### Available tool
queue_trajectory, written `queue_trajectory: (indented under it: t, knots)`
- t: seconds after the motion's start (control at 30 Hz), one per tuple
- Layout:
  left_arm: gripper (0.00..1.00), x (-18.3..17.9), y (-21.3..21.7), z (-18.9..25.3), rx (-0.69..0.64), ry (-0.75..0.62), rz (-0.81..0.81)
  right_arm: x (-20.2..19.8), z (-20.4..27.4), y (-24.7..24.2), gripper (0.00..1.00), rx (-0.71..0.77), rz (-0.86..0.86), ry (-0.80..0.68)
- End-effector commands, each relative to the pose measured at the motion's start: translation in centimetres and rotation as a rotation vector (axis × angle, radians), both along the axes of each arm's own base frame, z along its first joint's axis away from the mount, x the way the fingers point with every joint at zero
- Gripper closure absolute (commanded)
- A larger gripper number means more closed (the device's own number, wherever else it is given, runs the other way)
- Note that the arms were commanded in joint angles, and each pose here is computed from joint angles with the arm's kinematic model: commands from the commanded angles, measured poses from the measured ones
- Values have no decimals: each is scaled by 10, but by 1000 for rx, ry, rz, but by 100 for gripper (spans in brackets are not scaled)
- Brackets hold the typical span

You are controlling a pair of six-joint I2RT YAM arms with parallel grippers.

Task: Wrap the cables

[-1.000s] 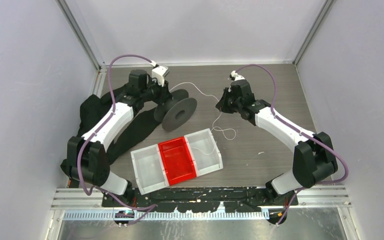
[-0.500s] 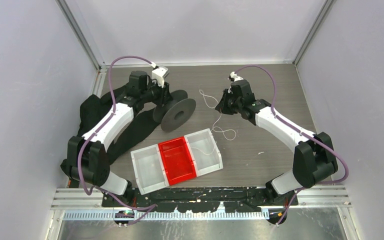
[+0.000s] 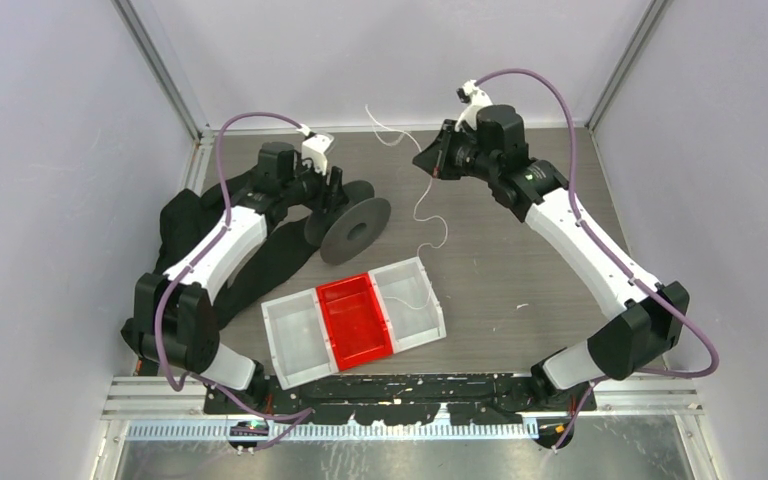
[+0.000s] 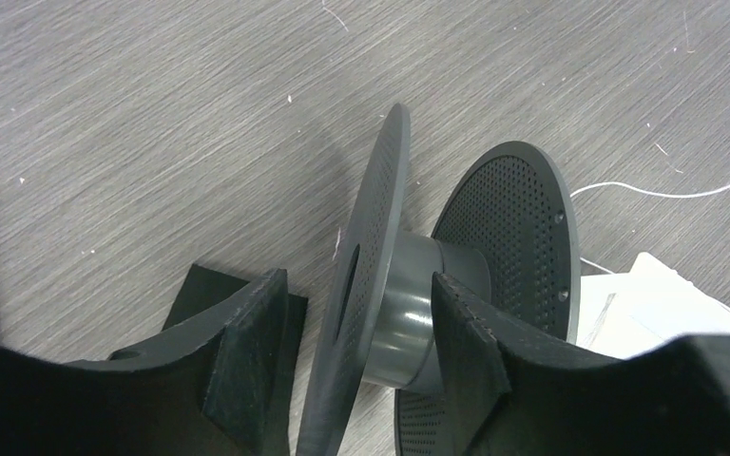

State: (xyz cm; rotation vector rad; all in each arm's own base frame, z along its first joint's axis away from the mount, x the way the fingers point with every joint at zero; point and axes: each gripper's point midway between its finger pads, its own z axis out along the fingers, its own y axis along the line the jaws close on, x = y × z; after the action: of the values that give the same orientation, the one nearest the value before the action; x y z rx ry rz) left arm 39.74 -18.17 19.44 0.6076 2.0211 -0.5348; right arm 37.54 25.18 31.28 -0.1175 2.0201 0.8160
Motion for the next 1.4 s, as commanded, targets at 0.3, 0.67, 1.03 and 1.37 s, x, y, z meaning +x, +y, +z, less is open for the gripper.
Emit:
queue_trajectory:
  t: [0.3, 0.67, 1.03, 1.37]
  knots:
    - [31, -10, 11, 38, -8, -26, 57, -37, 18, 62, 99, 101, 207, 31]
    - [24, -28, 18, 47, -48, 13, 76, -49, -6, 88, 99, 116, 245, 87]
    - [20, -40, 43, 52, -100, 71, 129, -52, -7, 102, 100, 139, 264, 93]
    - [15, -47, 52, 51, -187, 67, 194, -58, -15, 129, 100, 170, 299, 120]
